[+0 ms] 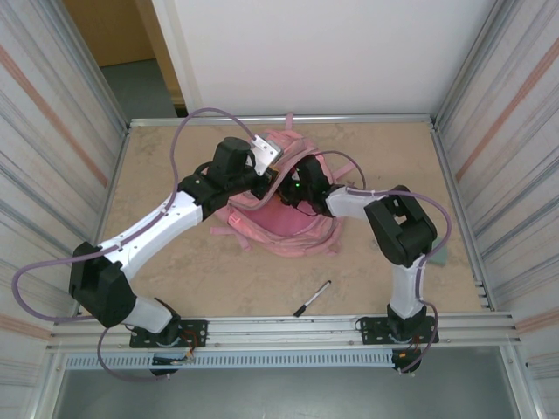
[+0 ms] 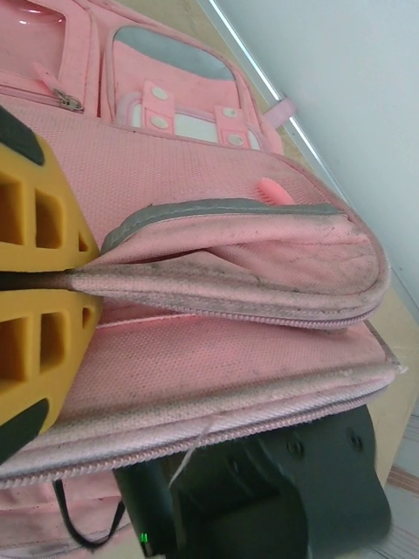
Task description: Pack the student bag
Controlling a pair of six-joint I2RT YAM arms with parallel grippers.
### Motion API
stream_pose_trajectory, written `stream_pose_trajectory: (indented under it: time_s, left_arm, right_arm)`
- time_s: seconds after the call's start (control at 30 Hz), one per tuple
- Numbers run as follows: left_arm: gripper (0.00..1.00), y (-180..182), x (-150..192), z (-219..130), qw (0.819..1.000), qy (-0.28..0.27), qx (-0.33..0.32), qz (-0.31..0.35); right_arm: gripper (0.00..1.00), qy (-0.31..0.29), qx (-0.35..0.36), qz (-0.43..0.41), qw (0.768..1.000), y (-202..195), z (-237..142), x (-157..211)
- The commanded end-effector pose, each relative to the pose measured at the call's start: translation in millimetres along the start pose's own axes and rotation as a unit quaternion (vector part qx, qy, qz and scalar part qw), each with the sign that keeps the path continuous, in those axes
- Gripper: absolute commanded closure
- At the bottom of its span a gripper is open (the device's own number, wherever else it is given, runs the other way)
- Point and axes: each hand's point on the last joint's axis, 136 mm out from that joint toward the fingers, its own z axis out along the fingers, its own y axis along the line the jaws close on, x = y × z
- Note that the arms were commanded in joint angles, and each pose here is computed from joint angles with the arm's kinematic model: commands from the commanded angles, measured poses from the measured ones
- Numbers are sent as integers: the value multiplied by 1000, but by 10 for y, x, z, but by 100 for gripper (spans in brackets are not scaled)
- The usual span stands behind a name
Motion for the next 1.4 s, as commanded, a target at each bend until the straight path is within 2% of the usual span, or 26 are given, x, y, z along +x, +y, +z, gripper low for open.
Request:
stream_pose_trajectory:
  time_s: [0.0,0.33,0.5,0.67,0.9,1.03,1.1,1.17,1.23,1.3,1.37]
  left_arm:
    - [100,30,-593,-309,994,-110,-3,28]
    - [100,5,-534,-248,994,-105,5,30]
    - [100,69,-484,-220,995,-98,-7,30]
    - [100,153,-385,-135,995,-88,-24,26]
    - [100,200,-246,-31,996,-76,-35,34]
    - [100,191,-154,-29,996,-71,-33,32]
    - [100,183,-104,-36,997,-66,-32,30]
    - [100,184,-58,-61,997,-63,-33,29]
    - [100,178,-18,-87,997,-62,-31,30]
    - [100,170,14,-107,997,-63,-28,29]
    - [100,156,50,-102,998,-60,-25,23]
  right_arm:
    - [64,-8,-6,-24,1000,37,200,-42]
    - [72,-30,-52,-78,995,177,517,-189]
    - [76,-26,-50,-93,994,158,334,-160]
    - [68,-23,-47,-114,992,215,-164,-8]
    - [60,-23,19,-147,989,-174,-819,491]
    - [55,-30,53,-154,986,-332,-1277,635]
    - [53,-47,78,-163,982,-391,-1561,645]
    - [54,-73,145,-155,974,-592,-1938,626]
    - [52,-106,179,-139,968,-730,-2289,577]
    - [48,-146,211,-102,961,-904,-2614,462]
    - [40,-186,263,-26,946,-1204,-2958,307]
